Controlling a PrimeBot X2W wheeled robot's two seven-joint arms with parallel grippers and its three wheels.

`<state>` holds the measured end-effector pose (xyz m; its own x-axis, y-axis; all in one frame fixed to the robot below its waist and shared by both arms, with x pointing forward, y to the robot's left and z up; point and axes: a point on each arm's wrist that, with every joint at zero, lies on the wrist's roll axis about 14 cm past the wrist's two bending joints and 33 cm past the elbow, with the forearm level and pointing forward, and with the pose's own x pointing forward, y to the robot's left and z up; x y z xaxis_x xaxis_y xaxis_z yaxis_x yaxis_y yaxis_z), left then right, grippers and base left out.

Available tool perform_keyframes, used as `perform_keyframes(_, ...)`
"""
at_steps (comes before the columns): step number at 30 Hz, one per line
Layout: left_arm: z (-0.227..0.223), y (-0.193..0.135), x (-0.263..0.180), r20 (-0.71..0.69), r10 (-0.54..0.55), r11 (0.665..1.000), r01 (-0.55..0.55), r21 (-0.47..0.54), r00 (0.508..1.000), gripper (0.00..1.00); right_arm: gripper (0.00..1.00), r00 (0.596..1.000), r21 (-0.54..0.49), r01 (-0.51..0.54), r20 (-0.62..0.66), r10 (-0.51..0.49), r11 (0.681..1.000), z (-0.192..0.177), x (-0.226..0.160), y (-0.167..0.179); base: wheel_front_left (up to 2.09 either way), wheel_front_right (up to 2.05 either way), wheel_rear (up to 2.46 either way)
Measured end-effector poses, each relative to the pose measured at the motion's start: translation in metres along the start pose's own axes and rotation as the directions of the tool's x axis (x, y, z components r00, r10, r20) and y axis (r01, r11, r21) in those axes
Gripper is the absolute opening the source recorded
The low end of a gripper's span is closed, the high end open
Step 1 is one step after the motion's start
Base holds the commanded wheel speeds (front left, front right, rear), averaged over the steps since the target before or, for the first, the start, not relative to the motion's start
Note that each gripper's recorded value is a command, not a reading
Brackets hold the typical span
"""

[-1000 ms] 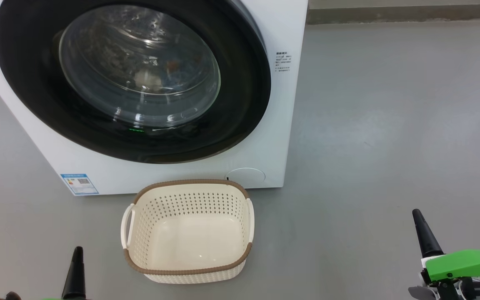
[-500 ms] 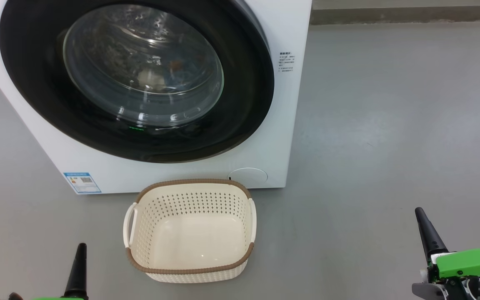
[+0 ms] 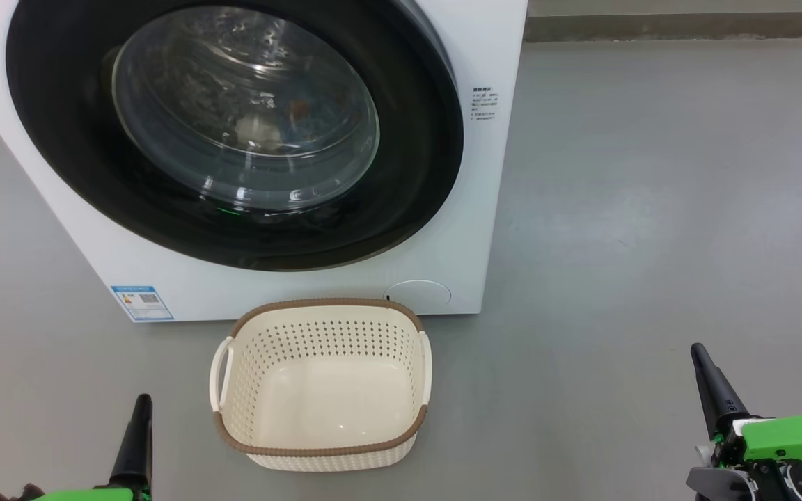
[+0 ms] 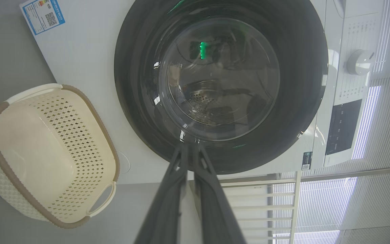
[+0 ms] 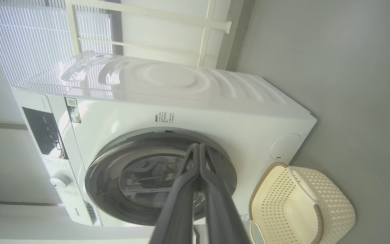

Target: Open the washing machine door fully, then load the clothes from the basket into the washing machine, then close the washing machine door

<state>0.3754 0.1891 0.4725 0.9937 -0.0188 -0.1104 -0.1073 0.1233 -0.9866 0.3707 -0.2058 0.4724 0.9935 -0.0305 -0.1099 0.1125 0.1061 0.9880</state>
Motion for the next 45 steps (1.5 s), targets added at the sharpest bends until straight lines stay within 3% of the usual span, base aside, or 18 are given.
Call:
perform_keyframes(11,0.0005,-0.0067,-0.0002,-0.002,-0.028,0.993,0.027,-0.119,1.0,0.0,0.0,1.0,0.102,-0.021,-0.005,0.021,0.995,-0.0001,0.0018,0.0055,0.0,0.0,0.0)
perform_keyframes(45,0.0004,-0.0074,0.0001,-0.002,-0.03,0.992,0.029,-0.121,1.0,0.0,0.0,1.0,0.121,-0.023,-0.002,0.023,0.992,0.0004,0.0018,0.0058,0.0,0.0,0.0)
